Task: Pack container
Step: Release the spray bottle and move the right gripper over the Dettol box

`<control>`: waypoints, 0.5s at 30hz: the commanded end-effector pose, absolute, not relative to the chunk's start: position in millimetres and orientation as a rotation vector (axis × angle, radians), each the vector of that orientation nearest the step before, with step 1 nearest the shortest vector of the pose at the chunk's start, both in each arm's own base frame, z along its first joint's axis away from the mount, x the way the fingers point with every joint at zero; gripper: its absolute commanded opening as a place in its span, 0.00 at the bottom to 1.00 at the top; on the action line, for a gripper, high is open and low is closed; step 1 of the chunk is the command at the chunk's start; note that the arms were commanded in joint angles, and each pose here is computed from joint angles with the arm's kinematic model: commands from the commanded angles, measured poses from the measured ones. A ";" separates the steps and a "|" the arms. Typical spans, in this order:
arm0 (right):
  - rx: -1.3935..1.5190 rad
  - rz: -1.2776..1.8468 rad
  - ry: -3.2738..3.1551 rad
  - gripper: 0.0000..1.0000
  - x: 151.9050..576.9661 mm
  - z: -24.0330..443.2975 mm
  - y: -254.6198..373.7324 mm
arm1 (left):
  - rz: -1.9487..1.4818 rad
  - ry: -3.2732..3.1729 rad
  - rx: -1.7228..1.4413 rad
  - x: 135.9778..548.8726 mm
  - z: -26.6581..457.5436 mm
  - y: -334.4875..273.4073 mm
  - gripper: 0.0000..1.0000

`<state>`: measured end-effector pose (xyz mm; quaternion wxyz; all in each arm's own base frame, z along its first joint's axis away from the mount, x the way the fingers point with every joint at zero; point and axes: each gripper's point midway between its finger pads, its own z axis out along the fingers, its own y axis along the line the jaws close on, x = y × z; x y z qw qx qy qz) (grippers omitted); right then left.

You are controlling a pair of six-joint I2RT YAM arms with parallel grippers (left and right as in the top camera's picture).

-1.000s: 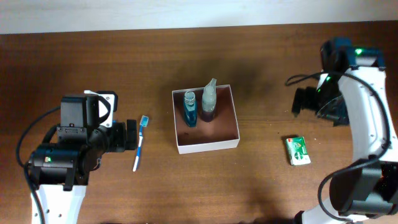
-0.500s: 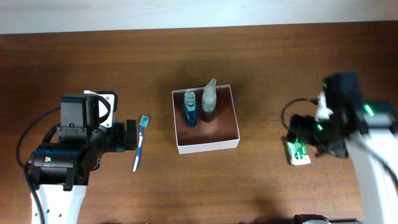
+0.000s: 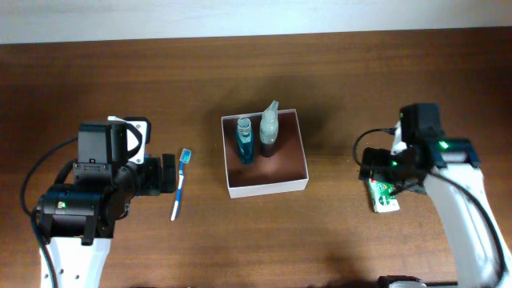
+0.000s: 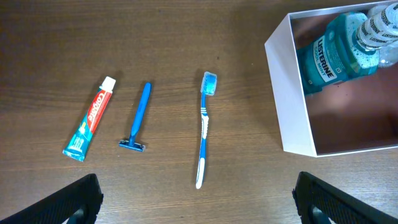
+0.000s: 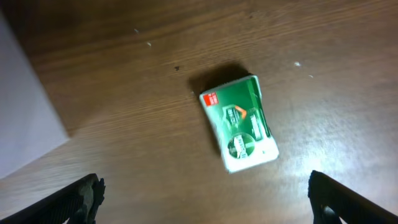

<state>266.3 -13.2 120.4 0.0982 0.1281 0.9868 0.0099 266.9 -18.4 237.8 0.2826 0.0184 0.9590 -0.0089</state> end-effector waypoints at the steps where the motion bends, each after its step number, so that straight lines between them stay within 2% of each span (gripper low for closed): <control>1: 0.237 -0.024 3.034 0.98 266.3 87.6 -17.7 | -0.017 2.555 0.033 268.1 242.4 -16.8 0.99; 8: 0.290 -0.055 3.170 0.98 268.1 39.8 -36.9 | -0.014 2.555 0.032 268.0 242.4 -16.3 0.99; 15: 0.319 -0.042 3.202 0.98 270.0 20.4 -48.9 | -0.014 2.555 0.032 268.0 242.4 -16.3 0.99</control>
